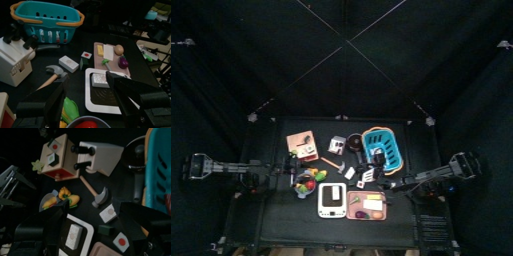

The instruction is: Grab salmon

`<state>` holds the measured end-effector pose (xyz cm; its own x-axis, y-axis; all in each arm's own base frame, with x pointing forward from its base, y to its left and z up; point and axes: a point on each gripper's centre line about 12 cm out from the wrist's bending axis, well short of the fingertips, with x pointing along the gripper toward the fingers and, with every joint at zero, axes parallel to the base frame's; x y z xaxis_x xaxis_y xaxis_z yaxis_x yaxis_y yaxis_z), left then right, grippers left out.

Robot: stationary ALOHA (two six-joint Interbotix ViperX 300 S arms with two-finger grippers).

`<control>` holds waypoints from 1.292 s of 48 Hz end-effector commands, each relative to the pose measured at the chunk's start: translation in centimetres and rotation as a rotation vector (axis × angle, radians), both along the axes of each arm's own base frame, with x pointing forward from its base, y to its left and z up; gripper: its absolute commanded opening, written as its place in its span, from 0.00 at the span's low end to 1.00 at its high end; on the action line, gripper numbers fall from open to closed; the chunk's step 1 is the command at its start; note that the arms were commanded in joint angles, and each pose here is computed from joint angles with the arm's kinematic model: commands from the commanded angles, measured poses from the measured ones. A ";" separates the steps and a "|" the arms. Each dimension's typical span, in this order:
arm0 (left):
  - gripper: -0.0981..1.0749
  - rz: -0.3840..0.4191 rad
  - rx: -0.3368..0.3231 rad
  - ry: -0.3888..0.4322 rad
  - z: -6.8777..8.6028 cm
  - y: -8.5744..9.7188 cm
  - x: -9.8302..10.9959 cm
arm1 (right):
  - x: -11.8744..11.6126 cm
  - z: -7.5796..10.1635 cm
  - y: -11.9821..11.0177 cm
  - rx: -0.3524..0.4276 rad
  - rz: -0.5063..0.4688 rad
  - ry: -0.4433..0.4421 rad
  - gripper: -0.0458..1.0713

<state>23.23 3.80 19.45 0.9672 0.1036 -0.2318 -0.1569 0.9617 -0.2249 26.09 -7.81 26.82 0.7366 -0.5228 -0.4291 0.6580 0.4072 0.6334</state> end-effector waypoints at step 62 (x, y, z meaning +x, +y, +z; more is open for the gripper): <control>0.89 0.134 0.165 -0.051 3.5 4.5 -0.8 | -4.1 2.4 -1.4 0.155 -0.017 0.242 0.92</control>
